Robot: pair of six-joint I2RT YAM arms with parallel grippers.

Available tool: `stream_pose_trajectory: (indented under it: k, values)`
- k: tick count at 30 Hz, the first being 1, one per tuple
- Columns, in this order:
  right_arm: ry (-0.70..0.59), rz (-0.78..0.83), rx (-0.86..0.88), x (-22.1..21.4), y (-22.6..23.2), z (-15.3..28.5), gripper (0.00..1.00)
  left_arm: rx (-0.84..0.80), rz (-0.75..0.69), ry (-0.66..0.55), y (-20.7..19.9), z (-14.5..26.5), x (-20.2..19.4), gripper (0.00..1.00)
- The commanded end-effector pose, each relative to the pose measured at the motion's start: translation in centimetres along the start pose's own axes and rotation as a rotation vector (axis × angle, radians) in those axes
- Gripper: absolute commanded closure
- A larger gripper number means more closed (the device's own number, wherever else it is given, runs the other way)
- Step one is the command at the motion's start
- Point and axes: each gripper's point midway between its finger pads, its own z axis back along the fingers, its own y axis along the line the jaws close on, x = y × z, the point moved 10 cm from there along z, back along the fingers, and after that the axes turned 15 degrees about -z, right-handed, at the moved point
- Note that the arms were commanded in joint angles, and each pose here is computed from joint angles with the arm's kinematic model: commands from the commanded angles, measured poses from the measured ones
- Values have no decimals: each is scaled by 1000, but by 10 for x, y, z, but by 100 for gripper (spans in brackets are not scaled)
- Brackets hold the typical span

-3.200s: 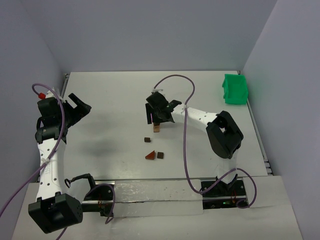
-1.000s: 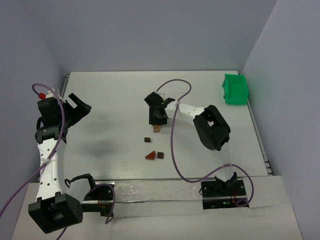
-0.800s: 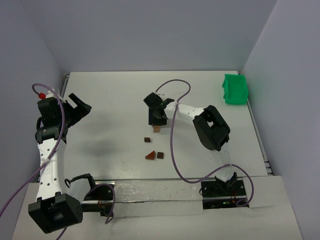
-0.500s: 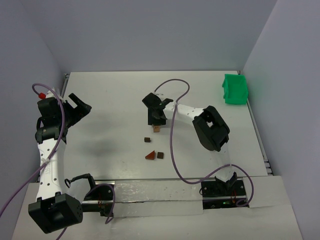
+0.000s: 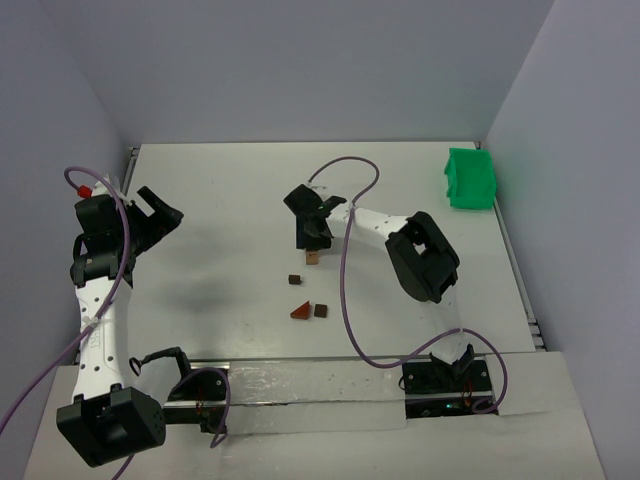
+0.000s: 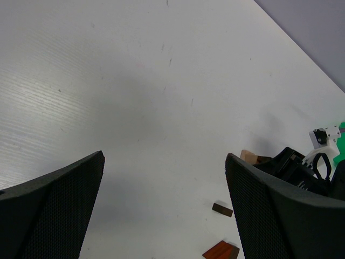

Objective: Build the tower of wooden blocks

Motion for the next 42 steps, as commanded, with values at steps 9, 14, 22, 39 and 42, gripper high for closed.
stream_pose_trajectory:
  k: [9, 14, 22, 39, 42]
  values:
    - [-35, 5, -5, 1, 10, 1, 43, -23, -18, -38, -1, -1, 6, 1]
    - [-35, 9, -7, 1, 10, 1, 27, -25, -19, -39, -1, -1, 6, 1]
    - [-52, 42, -18, -1, 10, 1, 26, -25, -18, -39, -1, 0, 7, 1]
    - [-136, 112, -2, 0, 18, 27, 21, -24, -22, -43, -1, 1, 6, 1]
    - [-153, 114, 10, 2, 19, 35, 11, -26, -22, -41, -1, 1, 6, 1]
